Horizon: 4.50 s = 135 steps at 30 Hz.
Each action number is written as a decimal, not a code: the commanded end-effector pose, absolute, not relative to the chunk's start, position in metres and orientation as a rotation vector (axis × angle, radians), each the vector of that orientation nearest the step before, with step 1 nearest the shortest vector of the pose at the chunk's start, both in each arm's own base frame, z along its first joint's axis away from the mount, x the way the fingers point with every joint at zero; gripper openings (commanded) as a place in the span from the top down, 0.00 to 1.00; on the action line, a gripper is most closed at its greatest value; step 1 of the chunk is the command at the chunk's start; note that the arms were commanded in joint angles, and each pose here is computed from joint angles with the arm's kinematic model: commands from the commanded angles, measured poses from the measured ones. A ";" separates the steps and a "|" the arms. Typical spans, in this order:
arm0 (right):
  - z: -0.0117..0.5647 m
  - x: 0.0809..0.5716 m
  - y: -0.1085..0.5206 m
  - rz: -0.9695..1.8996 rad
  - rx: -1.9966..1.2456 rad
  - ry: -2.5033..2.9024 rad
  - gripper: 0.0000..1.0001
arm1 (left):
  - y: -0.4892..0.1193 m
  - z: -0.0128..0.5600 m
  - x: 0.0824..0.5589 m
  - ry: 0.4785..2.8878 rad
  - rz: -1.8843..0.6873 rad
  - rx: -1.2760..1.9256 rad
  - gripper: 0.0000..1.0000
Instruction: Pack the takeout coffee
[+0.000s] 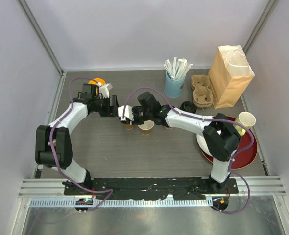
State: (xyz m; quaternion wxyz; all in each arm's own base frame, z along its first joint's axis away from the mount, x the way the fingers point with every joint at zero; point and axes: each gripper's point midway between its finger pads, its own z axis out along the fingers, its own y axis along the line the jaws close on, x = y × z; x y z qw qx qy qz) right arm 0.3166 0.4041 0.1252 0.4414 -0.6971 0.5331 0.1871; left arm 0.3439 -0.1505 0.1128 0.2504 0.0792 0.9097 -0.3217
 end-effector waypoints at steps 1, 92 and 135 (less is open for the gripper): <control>0.071 0.301 0.374 0.465 -1.813 1.545 0.66 | -0.159 0.149 0.350 2.370 -0.942 0.284 0.29; 0.023 0.327 0.371 0.493 -1.323 2.137 0.38 | -0.139 0.117 0.370 2.464 -0.957 0.057 0.50; 0.033 0.314 0.369 0.552 -1.278 2.126 0.29 | -0.144 0.100 0.364 2.535 -0.916 0.077 0.84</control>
